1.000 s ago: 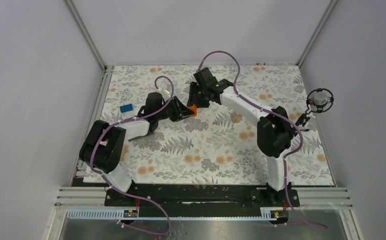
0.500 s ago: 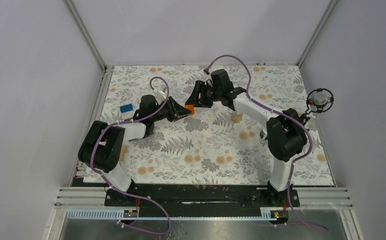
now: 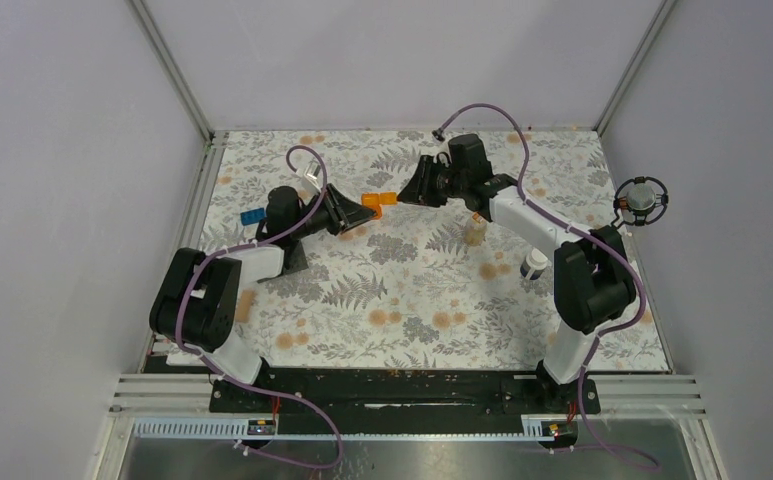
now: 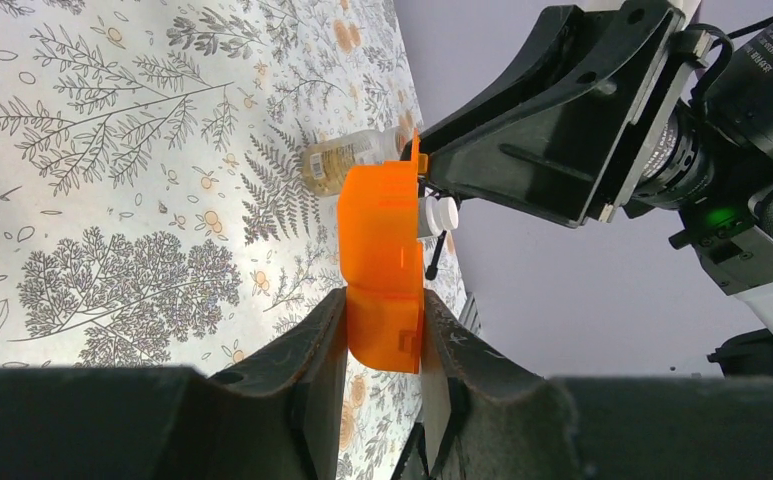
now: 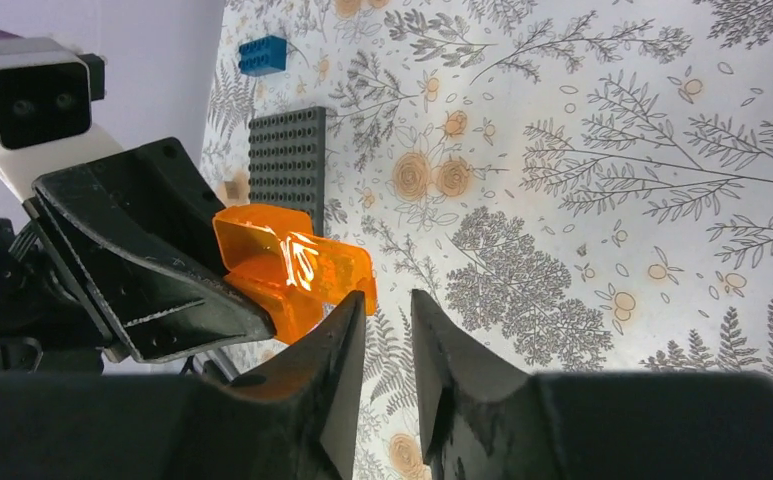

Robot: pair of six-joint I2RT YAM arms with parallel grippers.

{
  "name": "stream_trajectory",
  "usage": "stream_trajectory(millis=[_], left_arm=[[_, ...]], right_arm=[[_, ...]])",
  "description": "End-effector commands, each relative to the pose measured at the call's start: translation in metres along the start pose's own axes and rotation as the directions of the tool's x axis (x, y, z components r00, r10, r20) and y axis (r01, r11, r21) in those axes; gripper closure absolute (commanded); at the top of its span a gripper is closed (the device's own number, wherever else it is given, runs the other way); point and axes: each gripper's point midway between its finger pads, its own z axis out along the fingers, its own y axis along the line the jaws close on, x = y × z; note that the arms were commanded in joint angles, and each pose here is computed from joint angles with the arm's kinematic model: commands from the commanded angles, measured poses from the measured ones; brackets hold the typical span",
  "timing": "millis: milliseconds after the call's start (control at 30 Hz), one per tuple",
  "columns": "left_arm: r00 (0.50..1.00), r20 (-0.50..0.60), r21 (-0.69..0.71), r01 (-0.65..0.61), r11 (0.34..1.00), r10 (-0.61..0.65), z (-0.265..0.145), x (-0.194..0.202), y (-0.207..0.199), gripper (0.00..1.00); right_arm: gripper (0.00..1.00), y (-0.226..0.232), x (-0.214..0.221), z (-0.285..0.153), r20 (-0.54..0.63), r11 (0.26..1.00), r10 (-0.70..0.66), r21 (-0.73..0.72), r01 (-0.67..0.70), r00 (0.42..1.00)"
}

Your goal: Sort the pills into containers

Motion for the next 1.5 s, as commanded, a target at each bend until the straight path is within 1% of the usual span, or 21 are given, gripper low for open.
stream_trajectory(millis=[0, 67, 133, 200, 300, 367, 500, 600, 667, 733, 767, 800, 867, 900, 1000, 1033, 1100, 1133, 1267, 1367, 1467], left_arm=[[0.993, 0.032, 0.09, -0.12, 0.989, 0.118, 0.0, -0.018, -0.032, 1.0], [0.992, 0.028, 0.081, -0.124, 0.989, 0.122, 0.0, -0.018, -0.031, 1.0], [0.992, 0.024, 0.074, -0.127, 0.989, 0.126, 0.001, -0.018, -0.029, 1.0], [0.992, 0.022, 0.069, -0.125, 0.99, 0.124, 0.001, -0.018, -0.028, 1.0], [0.992, 0.019, 0.072, -0.128, 0.989, 0.127, 0.001, -0.017, -0.028, 1.0], [0.992, 0.017, 0.072, -0.129, 0.989, 0.129, 0.001, -0.017, -0.028, 1.0], [0.992, 0.01, 0.072, -0.126, 0.989, 0.126, 0.001, -0.016, -0.028, 1.0], [0.992, 0.008, 0.077, -0.125, 0.989, 0.125, 0.001, -0.016, -0.028, 1.0], [0.993, 0.004, 0.079, -0.122, 0.989, 0.122, 0.002, -0.015, -0.028, 1.0], [0.993, 0.001, 0.08, -0.119, 0.99, 0.119, 0.002, -0.015, -0.028, 1.0], [0.993, -0.002, 0.081, -0.116, 0.99, 0.117, 0.002, -0.014, -0.027, 1.0], [0.993, -0.003, 0.081, -0.117, 0.99, 0.118, 0.002, -0.014, -0.027, 0.97], [0.992, 0.006, 0.076, -0.122, 0.99, 0.122, 0.001, -0.013, -0.025, 0.82], [0.992, 0.011, 0.071, -0.128, 0.989, 0.128, 0.0, -0.013, -0.024, 0.73], [0.99, 0.017, 0.025, -0.141, 0.99, 0.141, -0.001, -0.012, -0.014, 0.3], [0.989, 0.021, 0.011, -0.147, 0.989, 0.146, -0.003, -0.011, -0.011, 0.19], [0.986, 0.03, -0.026, -0.161, 0.987, 0.162, -0.005, -0.01, -0.004, 0.04], [0.984, 0.034, -0.047, -0.174, 0.984, 0.176, -0.007, -0.01, 0.0, 0.02], [0.969, 0.007, -0.151, -0.244, 0.958, 0.248, -0.015, -0.01, 0.015, 0.01], [0.95, -0.043, -0.202, -0.313, 0.928, 0.311, -0.02, -0.01, 0.022, 0.01], [0.929, -0.111, -0.203, -0.369, 0.907, 0.354, -0.024, -0.007, 0.027, 0.01]], right_arm=[[0.67, 0.019, -0.006, -0.002, -0.002, 0.997, -0.039, -0.074, 0.039, 0.999], [0.44, 0.03, -0.014, -0.005, 0.03, 0.991, -0.054, -0.12, 0.057, 0.998], [0.26, 0.041, -0.016, -0.009, 0.043, 0.983, -0.062, -0.169, 0.068, 0.997], [0.18, 0.047, -0.017, -0.01, 0.047, 0.977, -0.059, -0.203, 0.067, 0.997], [0.16, 0.051, -0.014, -0.005, 0.032, 0.969, -0.04, -0.243, 0.047, 0.999], [0.21, 0.049, -0.012, 0.0, 0.013, 0.968, -0.022, -0.251, 0.025, 1.0], [0.36, 0.046, -0.008, 0.008, -0.017, 0.967, -0.003, -0.256, -0.002, 1.0], [0.43, 0.041, -0.005, 0.013, -0.029, 0.97, 0.006, -0.242, -0.013, 1.0], [0.5, 0.037, -0.005, 0.016, -0.037, 0.972, 0.012, -0.233, -0.02, 0.999], [0.64, 0.037, -0.004, 0.019, -0.047, 0.972, 0.014, -0.235, -0.025, 0.999], [0.73, 0.036, -0.003, 0.02, -0.049, 0.972, 0.017, -0.234, -0.028, 0.999], [0.82, 0.036, -0.004, 0.02, -0.049, 0.972, 0.018, -0.232, -0.029, 0.999], [0.99, 0.035, -0.004, 0.02, -0.046, 0.974, 0.018, -0.226, -0.028, 0.999], [1.0, 0.034, -0.003, 0.02, -0.049, 0.975, 0.022, -0.218, -0.032, 0.999], [1.0, 0.029, 0.001, 0.018, -0.061, 0.981, 0.015, -0.194, -0.026, 0.998], [1.0, 0.027, 0.003, 0.017, -0.063, 0.982, 0.009, -0.186, -0.021, 0.998], [1.0, 0.021, 0.01, 0.016, -0.08, 0.986, 0.001, -0.165, -0.014, 0.997], [1.0, 0.016, 0.015, 0.016, -0.094, 0.988, -0.003, -0.152, -0.011, 0.996], [1.0, -0.016, 0.044, 0.017, -0.173, 0.999, -0.021, -0.05, 0.013, 0.985], [1.0, -0.034, 0.057, 0.018, -0.212, 0.999, -0.046, -0.005, 0.046, 0.976], [1.0, -0.048, 0.068, 0.021, -0.237, 0.998, -0.06, 0.021, 0.067, 0.97]])
